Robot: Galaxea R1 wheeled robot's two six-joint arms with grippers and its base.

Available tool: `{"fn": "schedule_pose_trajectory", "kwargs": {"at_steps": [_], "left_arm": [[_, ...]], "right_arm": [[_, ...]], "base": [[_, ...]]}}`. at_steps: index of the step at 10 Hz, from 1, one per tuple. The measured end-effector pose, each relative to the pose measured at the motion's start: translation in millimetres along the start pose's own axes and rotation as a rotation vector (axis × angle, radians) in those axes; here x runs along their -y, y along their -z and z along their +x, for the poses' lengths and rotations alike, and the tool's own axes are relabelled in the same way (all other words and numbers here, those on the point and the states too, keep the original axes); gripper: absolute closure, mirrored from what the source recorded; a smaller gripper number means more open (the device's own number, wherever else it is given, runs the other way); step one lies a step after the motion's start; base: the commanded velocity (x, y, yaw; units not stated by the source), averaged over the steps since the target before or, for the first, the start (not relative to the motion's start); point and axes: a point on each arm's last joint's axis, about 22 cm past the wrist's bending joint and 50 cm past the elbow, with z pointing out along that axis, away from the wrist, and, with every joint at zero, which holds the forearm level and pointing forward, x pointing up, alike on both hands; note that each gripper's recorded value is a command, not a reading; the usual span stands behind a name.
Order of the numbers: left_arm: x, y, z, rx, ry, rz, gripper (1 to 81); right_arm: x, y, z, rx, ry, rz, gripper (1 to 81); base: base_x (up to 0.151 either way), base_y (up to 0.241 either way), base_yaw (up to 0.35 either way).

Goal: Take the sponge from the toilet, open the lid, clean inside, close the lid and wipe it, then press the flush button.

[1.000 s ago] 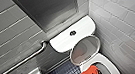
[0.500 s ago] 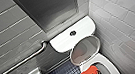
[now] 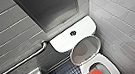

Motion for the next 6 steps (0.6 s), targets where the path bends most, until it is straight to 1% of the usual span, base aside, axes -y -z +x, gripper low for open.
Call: {"fn": "schedule_pose_trajectory", "kwargs": {"at_steps": [2, 3, 5, 6], "left_arm": [[0.0, 0.0, 0.2, -0.001, 0.000, 0.000, 1.0], [0.1, 0.0, 0.5, -0.002, 0.000, 0.000, 1.0], [0.1, 0.2, 0.7, -0.003, -0.001, 0.000, 1.0], [0.0, 0.2, 0.5, -0.003, -0.001, 0.000, 1.0]], "right_arm": [[-19.6, 28.8, -27.2, 0.057, -0.019, -0.022, 81.1], [-26.9, 43.0, -36.9, 0.076, -0.029, -0.030, 81.1], [-33.1, 71.8, -42.2, 0.088, -0.041, -0.036, 81.1], [-35.2, 85.8, -43.9, 0.078, -0.050, -0.035, 81.1]], "base": [[0.000, 0.000, 0.000], [0.000, 0.000, 0.000], [0.000, 0.000, 0.000], [0.000, 0.000, 0.000]]}}
